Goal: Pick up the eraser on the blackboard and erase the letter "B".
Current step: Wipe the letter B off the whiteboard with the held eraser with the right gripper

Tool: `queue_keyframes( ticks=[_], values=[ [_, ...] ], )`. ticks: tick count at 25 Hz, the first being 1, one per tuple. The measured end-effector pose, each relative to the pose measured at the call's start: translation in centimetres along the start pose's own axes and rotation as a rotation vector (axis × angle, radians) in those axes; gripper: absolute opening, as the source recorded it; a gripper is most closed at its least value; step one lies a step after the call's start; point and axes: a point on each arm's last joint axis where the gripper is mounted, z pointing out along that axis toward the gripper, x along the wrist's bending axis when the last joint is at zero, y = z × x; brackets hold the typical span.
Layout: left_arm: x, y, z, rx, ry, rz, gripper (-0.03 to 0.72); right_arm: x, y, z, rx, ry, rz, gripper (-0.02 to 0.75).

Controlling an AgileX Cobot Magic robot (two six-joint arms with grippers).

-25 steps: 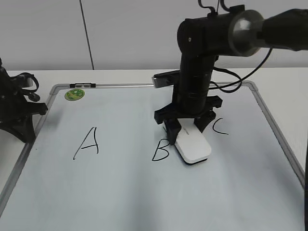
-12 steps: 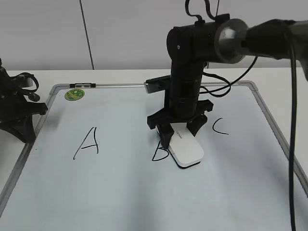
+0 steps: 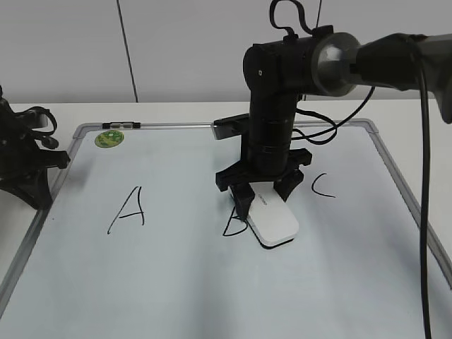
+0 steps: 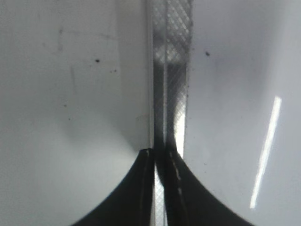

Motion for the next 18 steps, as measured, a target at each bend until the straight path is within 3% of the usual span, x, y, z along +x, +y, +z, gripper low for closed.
queue_keyframes(
  ticks=[18],
  values=[
    [-0.10, 0.01, 0.00, -0.001, -0.011, -0.007, 0.043, 0.43, -0.03, 0.00, 0.000, -0.013, -0.001, 0.518]
  ],
)
